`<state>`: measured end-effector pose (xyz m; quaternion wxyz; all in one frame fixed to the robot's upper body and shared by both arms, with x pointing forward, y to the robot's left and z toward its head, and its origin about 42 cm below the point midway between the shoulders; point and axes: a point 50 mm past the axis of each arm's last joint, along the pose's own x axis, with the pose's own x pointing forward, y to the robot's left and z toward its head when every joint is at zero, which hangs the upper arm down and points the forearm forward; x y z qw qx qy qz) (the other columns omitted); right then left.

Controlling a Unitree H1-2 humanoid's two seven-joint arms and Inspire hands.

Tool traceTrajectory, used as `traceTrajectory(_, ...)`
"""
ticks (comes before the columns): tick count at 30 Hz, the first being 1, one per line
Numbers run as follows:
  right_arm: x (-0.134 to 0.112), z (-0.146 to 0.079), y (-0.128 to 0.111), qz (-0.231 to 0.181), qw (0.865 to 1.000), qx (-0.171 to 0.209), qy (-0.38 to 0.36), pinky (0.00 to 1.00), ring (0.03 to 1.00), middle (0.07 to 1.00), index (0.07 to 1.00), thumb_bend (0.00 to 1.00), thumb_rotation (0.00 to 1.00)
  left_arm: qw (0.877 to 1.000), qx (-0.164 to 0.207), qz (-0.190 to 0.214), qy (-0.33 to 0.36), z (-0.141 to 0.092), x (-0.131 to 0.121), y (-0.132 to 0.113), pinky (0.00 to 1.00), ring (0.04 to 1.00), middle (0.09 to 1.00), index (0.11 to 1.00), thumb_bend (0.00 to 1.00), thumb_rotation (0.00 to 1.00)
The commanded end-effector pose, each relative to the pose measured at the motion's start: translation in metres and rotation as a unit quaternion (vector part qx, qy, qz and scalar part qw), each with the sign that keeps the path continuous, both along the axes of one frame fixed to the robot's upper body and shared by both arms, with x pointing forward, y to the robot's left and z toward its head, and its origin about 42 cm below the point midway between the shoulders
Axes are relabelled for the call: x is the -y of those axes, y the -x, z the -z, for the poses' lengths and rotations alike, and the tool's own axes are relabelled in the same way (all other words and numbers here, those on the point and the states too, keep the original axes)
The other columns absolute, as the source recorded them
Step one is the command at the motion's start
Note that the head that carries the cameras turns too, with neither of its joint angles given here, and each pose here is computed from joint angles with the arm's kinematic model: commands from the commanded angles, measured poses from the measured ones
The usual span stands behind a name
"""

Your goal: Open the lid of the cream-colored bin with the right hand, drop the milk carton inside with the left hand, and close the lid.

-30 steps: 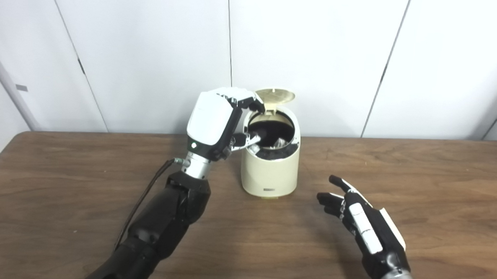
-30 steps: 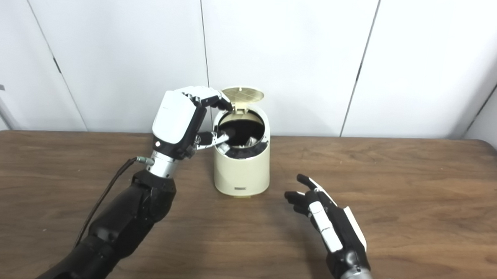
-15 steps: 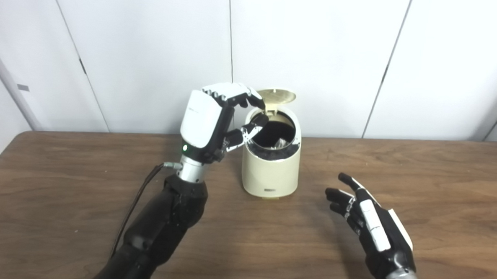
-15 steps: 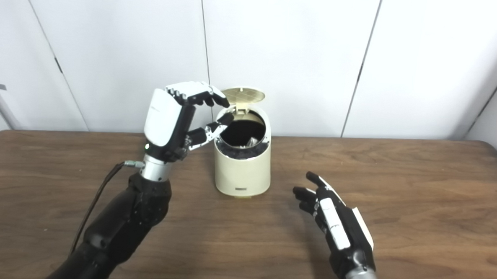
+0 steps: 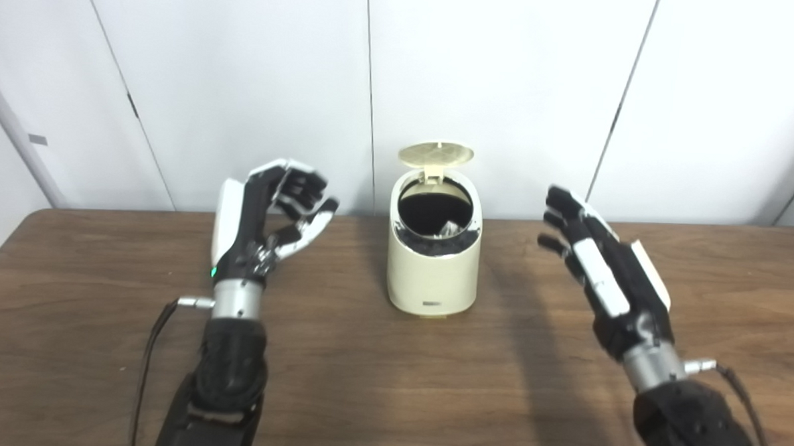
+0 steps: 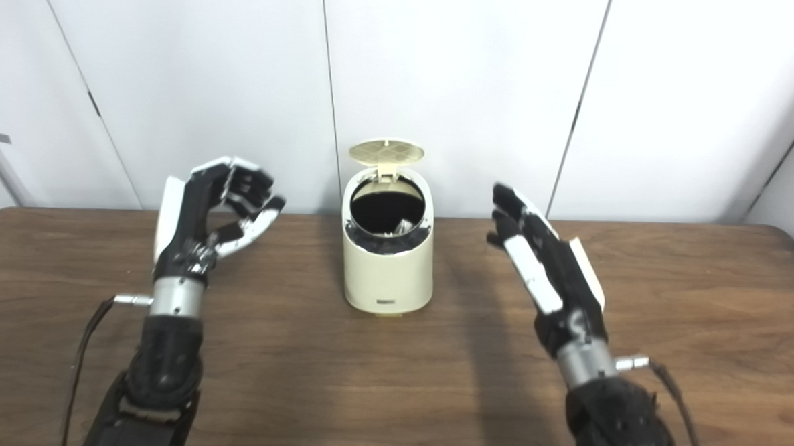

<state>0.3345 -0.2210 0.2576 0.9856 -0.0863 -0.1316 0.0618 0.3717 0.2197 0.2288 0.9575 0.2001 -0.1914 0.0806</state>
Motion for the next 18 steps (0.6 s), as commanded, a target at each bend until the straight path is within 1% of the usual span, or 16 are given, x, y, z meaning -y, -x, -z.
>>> traceTrajectory(1, -0.004, -0.021, -0.008, -0.005, 0.999, 0.049, 0.017, 0.85, 0.928, 0.941, 0.913, 0.59, 0.81, 1.0, 0.016, 0.021, 0.009, -0.016, -0.001, 0.003, 0.53, 0.585, 0.663, 0.707, 0.57, 0.54)
traceTrajectory(2, -0.005, -0.024, -0.01, -0.004, 0.999, 0.05, 0.02, 0.85, 0.931, 0.942, 0.911, 0.58, 0.8, 1.0, 0.008, 0.026, 0.015, -0.014, -0.002, 0.005, 0.56, 0.623, 0.699, 0.736, 0.57, 0.58)
traceTrajectory(4, -0.009, -0.031, -0.016, -0.002, 0.998, 0.062, 0.032, 0.85, 0.935, 0.943, 0.908, 0.56, 0.78, 0.999, -0.01, 0.031, 0.019, -0.005, -0.004, 0.012, 0.61, 0.68, 0.752, 0.78, 0.53, 0.62)
traceTrajectory(7, -0.013, -0.04, -0.025, 0.006, 0.994, 0.081, 0.076, 0.83, 0.933, 0.95, 0.919, 0.55, 0.79, 0.998, -0.039, 0.033, 0.023, 0.012, -0.007, 0.021, 0.67, 0.738, 0.796, 0.812, 0.49, 0.65)
traceTrajectory(9, -0.016, -0.047, -0.032, 0.014, 0.988, 0.093, 0.119, 0.78, 0.915, 0.946, 0.924, 0.55, 0.84, 0.997, -0.058, 0.039, 0.034, 0.026, -0.009, 0.028, 0.72, 0.796, 0.84, 0.834, 0.47, 0.7)
traceTrajectory(11, -0.018, -0.053, -0.039, 0.023, 0.981, 0.105, 0.163, 0.76, 0.909, 0.95, 0.926, 0.53, 0.84, 0.996, -0.076, 0.044, 0.036, 0.038, -0.009, 0.034, 0.77, 0.829, 0.873, 0.864, 0.46, 0.75)
traceTrajectory(13, -0.02, -0.059, -0.047, 0.028, 0.971, 0.118, 0.205, 0.8, 0.911, 0.948, 0.925, 0.52, 0.85, 0.994, -0.088, 0.047, 0.044, 0.048, -0.009, 0.04, 0.79, 0.837, 0.893, 0.893, 0.46, 0.77)
traceTrajectory(14, -0.021, -0.063, -0.052, 0.03, 0.966, 0.122, 0.225, 0.84, 0.921, 0.951, 0.926, 0.51, 0.85, 0.993, -0.094, 0.049, 0.054, 0.052, -0.008, 0.042, 0.82, 0.85, 0.907, 0.919, 0.46, 0.79)
traceTrajectory(15, -0.022, -0.066, -0.057, 0.031, 0.962, 0.125, 0.243, 0.86, 0.925, 0.953, 0.929, 0.52, 0.86, 0.992, -0.1, 0.051, 0.064, 0.055, -0.007, 0.044, 0.84, 0.87, 0.922, 0.937, 0.47, 0.79)
traceTrajectory(17, -0.026, -0.073, -0.066, 0.029, 0.955, 0.129, 0.266, 0.85, 0.925, 0.957, 0.938, 0.53, 0.87, 0.988, -0.11, 0.059, 0.088, 0.061, -0.006, 0.046, 0.87, 0.922, 0.952, 0.966, 0.49, 0.81)
traceTrajectory(18, -0.027, -0.076, -0.07, 0.027, 0.953, 0.13, 0.271, 0.84, 0.919, 0.957, 0.942, 0.53, 0.85, 0.987, -0.114, 0.062, 0.096, 0.063, -0.005, 0.047, 0.88, 0.94, 0.958, 0.971, 0.49, 0.82)
